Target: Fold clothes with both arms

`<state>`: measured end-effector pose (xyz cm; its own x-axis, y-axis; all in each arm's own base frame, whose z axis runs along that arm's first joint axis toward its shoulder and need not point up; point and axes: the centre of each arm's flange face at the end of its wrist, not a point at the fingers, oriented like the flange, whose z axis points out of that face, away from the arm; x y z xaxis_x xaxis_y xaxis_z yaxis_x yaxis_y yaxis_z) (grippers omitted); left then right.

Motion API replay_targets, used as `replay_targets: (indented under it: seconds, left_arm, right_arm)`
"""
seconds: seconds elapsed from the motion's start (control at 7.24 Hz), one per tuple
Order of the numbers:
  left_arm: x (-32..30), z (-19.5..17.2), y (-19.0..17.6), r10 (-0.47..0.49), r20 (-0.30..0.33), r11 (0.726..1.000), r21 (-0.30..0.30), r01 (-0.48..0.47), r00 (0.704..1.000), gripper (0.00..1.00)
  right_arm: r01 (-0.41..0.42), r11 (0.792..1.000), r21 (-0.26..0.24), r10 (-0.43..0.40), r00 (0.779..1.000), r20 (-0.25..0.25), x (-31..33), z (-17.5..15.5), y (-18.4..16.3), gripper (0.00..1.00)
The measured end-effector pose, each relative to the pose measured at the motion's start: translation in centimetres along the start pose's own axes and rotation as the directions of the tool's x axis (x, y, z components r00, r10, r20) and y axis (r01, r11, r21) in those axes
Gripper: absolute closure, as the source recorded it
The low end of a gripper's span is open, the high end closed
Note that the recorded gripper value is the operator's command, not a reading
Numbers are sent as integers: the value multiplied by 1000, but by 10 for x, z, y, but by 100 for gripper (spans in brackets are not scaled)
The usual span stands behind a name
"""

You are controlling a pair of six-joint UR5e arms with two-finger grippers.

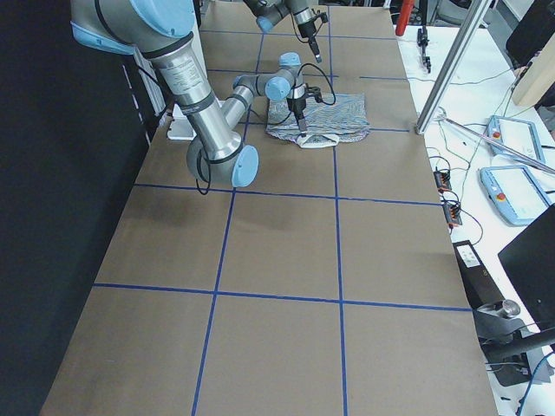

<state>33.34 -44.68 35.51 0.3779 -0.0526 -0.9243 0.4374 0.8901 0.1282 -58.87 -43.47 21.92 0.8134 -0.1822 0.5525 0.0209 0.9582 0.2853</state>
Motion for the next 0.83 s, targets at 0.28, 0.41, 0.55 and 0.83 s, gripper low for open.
replay_targets:
  seconds: [0.28, 0.41, 0.55, 0.83]
  left_arm:
    - [-3, -15, 6, 3, -12, 1000, -14, -3, 1000, 49]
    - [-3, -17, 6, 3, -14, 1000, -15, -3, 1000, 49]
    - [-2, -18, 6, 3, -15, 1000, -15, -3, 1000, 49]
    - [-2, -18, 6, 0, -16, 1000, -16, 0, 1000, 49]
  right_arm:
    - [-20, 1000, -4, 20, 1000, 23, -34, 10, 1, 0]
    - [-20, 1000, -11, 20, 999, 31, -45, 12, 9, 0]
    - [-16, 1000, -17, 16, 999, 37, -51, 13, 15, 0]
    - [-7, 1000, -29, 8, 999, 33, -52, 18, 24, 0]
